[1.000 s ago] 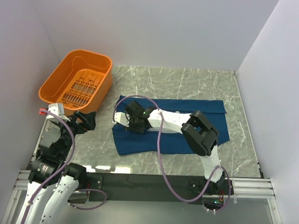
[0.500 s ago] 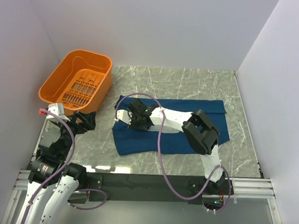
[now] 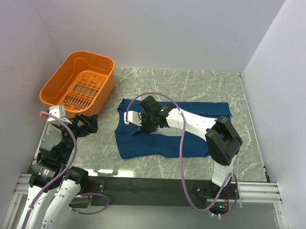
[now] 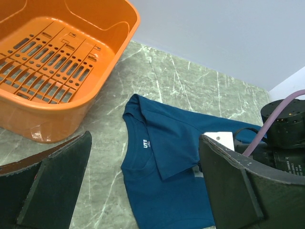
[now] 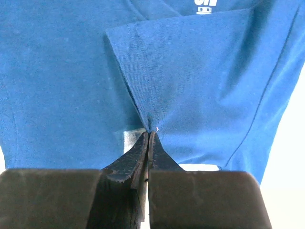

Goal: Fold and stack the t-shirts

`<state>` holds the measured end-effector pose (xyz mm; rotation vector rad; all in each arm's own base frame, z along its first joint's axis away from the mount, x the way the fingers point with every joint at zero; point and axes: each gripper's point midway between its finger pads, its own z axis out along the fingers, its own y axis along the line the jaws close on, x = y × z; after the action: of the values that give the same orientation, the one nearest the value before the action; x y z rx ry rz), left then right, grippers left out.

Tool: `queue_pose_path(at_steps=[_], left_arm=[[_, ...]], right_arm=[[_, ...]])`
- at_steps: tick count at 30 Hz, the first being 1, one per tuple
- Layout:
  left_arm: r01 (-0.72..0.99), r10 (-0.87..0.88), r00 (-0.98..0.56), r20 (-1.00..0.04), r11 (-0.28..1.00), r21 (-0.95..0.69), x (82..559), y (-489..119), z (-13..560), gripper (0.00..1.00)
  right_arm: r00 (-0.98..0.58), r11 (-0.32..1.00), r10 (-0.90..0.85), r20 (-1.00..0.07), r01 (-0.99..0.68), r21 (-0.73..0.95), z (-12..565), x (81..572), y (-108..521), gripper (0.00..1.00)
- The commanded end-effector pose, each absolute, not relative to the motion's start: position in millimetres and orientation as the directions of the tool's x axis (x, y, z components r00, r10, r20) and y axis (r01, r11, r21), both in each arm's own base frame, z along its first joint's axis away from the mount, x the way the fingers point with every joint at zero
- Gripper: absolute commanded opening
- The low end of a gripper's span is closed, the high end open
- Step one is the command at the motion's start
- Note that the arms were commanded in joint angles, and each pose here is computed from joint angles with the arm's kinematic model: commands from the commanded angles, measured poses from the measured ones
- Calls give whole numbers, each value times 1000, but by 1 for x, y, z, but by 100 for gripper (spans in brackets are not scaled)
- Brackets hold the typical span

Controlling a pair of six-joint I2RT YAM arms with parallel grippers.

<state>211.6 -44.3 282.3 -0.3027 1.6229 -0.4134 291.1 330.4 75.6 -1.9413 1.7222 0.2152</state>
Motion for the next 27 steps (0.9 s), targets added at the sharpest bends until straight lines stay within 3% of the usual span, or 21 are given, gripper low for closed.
queue_pose_path(at_steps=[1, 11, 15, 21, 23, 25, 27], left_arm=[[59, -423, -83, -902, 902, -428, 212, -44, 284, 99], [62, -423, -84, -902, 902, -428, 212, -45, 284, 99], [68, -417, -97, -904, 903, -424, 214, -47, 281, 100], [150, -393, -175, -903, 896, -419, 222, -69, 271, 99], [200, -381, -236, -894, 881, -429, 226, -83, 263, 99], [224, -384, -359, -851, 849, -478, 232, -103, 245, 100], [203, -434, -506, -745, 780, -592, 232, -125, 222, 98]], right_arm=[[202, -88, -866, -458, -962, -257, 77, 283, 325, 0], [217, -125, -864, -453, -966, -225, 72, 272, 321, 0], [169, -62, -855, -490, -972, -227, 86, 279, 327, 44], [57, 139, -740, -670, -962, -236, 166, 307, 292, 47], [72, 139, -709, -701, -961, -239, 178, 301, 270, 47], [100, 130, -696, -711, -956, -261, 177, 285, 234, 47], [77, 118, -725, -684, -965, -234, 160, 256, 203, 47]])
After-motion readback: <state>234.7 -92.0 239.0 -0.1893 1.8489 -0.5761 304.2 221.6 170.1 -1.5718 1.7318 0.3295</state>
